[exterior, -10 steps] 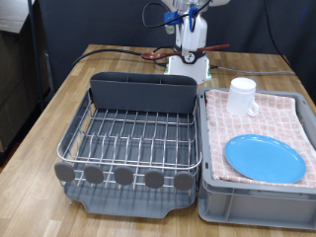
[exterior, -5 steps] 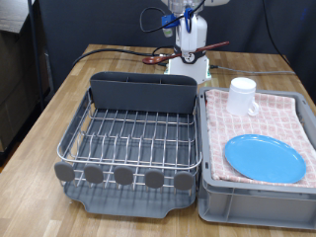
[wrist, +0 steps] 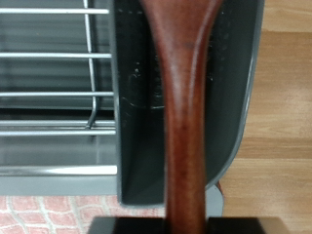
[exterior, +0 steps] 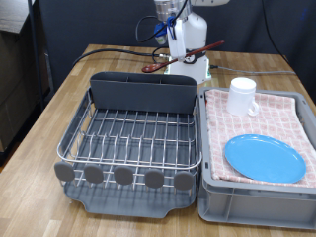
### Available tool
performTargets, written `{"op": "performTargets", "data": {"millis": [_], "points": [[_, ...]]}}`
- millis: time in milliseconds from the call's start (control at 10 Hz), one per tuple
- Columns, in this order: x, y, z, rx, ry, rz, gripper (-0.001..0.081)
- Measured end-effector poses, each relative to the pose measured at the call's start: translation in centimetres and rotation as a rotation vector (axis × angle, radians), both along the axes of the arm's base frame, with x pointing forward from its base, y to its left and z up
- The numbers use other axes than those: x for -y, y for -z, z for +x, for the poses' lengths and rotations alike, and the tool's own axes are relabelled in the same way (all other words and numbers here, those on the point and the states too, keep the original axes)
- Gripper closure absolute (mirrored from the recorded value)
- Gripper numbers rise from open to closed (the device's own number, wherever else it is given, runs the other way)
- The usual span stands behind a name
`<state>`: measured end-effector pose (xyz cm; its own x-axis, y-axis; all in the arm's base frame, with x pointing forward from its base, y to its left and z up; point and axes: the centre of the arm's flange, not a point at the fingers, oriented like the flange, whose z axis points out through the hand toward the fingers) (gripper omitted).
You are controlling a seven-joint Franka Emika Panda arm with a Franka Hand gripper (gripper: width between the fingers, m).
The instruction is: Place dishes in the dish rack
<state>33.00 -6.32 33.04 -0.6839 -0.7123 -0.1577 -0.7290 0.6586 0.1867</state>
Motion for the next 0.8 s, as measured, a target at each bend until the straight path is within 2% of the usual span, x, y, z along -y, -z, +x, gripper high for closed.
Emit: {"op": "performTargets", "data": {"millis": [400,600,800], "points": [[3.4,3.2,-0.6,0.021,-0.004,0.119,0.0717],[4.6,4.5,-0.7,0.027,-0.001,0.130,0.0717],[5.2,5.2,-0.5,0.039,0.014,0.102,0.0717]]}}
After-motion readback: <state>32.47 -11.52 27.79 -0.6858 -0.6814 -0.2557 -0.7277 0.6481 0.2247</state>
